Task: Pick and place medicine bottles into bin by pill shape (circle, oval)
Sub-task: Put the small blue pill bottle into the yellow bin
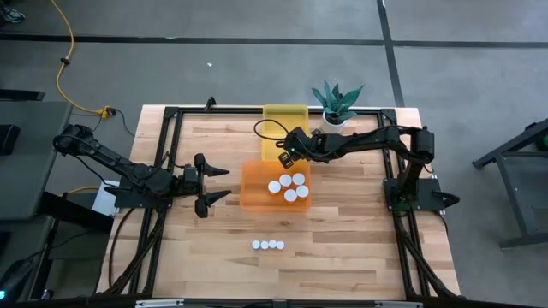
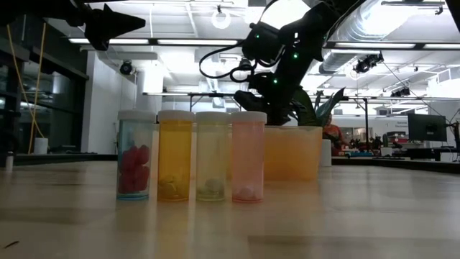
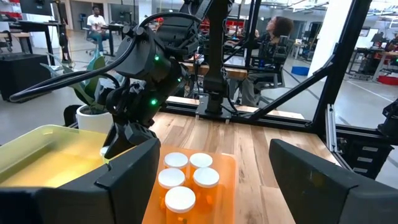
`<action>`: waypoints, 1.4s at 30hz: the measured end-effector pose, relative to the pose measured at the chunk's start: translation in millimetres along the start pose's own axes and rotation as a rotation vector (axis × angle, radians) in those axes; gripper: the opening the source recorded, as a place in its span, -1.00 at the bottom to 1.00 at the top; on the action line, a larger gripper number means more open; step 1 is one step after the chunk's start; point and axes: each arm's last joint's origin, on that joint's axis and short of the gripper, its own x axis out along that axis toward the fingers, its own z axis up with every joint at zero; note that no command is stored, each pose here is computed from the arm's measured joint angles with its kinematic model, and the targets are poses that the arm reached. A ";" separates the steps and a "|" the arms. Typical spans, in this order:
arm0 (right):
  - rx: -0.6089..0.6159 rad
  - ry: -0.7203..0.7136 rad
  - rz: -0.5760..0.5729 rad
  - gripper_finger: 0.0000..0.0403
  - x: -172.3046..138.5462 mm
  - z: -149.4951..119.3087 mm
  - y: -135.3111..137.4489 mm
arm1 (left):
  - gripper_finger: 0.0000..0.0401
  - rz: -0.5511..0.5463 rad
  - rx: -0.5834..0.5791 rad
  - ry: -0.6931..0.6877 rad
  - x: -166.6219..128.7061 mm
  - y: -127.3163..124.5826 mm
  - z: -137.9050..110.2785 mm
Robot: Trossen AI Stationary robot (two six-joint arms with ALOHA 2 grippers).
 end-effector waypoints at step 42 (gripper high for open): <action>-0.276 -0.316 0.242 -0.10 -103.4 -61.5 32.2 | 0.45 0.000 0.002 0.001 -0.1 0.0 -0.1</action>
